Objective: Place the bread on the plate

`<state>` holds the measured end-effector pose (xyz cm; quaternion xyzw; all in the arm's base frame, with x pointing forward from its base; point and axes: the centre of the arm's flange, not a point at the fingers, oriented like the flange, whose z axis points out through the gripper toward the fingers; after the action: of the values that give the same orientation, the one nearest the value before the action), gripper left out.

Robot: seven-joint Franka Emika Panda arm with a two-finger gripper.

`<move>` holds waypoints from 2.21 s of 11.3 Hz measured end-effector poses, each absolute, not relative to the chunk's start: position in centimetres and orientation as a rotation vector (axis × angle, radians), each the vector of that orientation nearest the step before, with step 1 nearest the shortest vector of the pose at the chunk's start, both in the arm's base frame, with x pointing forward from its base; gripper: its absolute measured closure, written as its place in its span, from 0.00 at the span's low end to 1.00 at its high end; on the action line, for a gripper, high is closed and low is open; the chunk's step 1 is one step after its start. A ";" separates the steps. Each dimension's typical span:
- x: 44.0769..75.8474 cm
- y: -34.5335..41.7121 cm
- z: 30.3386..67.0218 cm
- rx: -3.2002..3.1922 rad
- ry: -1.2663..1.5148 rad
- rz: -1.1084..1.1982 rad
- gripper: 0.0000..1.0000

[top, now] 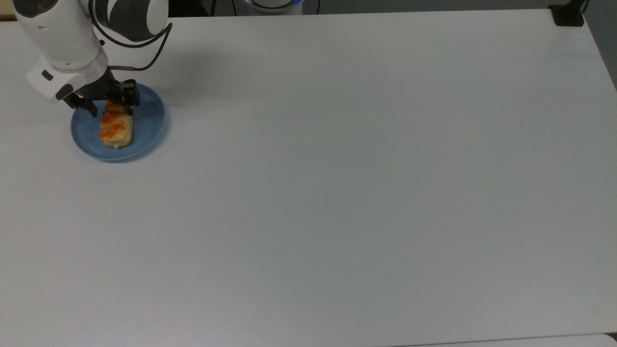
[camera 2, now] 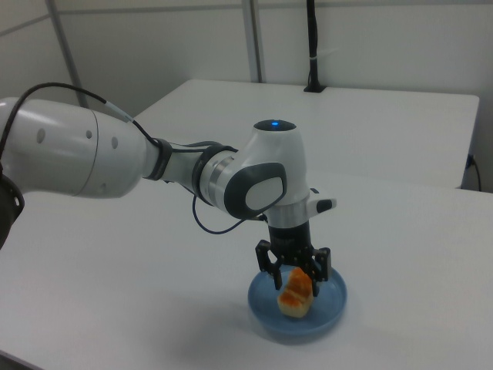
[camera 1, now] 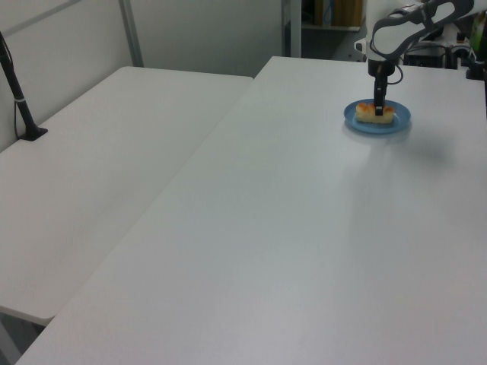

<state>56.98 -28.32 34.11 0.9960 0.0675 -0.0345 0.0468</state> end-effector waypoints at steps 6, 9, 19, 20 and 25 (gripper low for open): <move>56.9 -28.9 39.2 3.039 0.109 -0.042 0.00; 55.0 -26.0 53.1 3.153 -0.222 0.061 0.00; 53.9 -12.0 63.9 3.182 -0.300 0.177 0.00; 54.1 -11.7 63.7 3.179 -0.207 0.170 0.00; 54.5 -9.7 63.5 3.143 -0.074 0.152 0.00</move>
<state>54.50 -9.70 63.54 0.9985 -0.0234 0.0484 -0.0028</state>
